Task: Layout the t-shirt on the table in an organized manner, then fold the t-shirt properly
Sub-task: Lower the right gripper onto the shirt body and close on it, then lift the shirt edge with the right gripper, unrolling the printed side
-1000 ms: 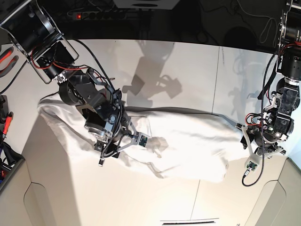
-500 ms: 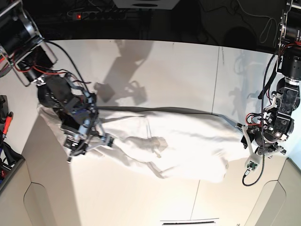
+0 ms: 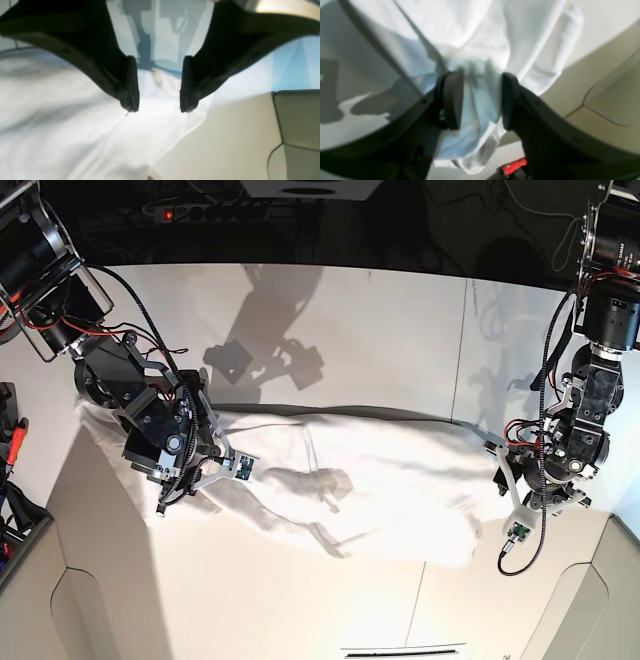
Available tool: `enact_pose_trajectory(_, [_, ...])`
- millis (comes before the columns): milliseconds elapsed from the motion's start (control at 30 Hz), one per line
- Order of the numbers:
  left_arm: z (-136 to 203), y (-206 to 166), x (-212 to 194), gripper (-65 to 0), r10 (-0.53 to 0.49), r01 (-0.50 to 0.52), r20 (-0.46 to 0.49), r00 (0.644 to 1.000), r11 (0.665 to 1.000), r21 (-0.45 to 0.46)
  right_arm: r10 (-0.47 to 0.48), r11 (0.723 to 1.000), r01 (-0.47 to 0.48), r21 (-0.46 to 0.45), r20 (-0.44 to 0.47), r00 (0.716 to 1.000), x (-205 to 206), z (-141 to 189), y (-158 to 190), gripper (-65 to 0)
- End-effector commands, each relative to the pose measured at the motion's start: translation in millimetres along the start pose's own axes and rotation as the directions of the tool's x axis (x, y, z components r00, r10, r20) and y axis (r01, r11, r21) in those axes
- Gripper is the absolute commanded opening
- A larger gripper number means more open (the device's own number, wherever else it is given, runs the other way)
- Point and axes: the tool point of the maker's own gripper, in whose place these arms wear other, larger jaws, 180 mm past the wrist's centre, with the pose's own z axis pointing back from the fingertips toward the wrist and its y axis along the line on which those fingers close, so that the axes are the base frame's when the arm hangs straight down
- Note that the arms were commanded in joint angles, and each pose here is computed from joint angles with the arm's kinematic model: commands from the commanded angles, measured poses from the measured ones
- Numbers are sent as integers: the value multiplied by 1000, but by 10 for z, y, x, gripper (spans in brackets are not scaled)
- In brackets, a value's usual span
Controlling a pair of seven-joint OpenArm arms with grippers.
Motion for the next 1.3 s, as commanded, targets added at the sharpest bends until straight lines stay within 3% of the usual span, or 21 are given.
enact_pose_trajectory(0, [34,181,177,-348,-1,-1,47,999,999,38,-4,1000,4,-28,20,1000,61,58,-156,-415])
enact_pose_trajectory(200, [32,172,180,-348,0,-1,48,999,999,36,9,1000,-9,-5,44,999,107,58,-110,-414])
enact_pose_trajectory(433, [32,172,180,-348,0,-1,48,999,999,36,101,994,-104,32,83,991,248,13,144,-414])
enact_pose_trajectory(567, [32,173,175,-348,0,-1,45,999,999,37,148,989,-147,-21,71,986,335,4,166,-414])
enact_pose_trajectory(800, [31,172,164,-348,0,-1,40,999,999,36,119,984,-109,-141,66,991,409,37,-56,-415])
enact_pose_trajectory(1033, [31,173,167,-348,0,-1,40,999,999,37,118,984,-108,-141,64,991,405,34,-53,-417])
enact_pose_trajectory(1100, [31,173,167,-348,0,-1,41,999,999,37,105,988,-95,-122,76,992,419,31,-19,-499])
enact_pose_trajectory(1167, [31,173,167,-348,0,-1,41,999,999,37,95,990,-85,-108,86,992,445,33,8,-650])
enact_pose_trajectory(1267, [32,173,171,-348,0,-1,43,999,999,37,71,989,-56,-136,104,992,517,65,-36,-650])
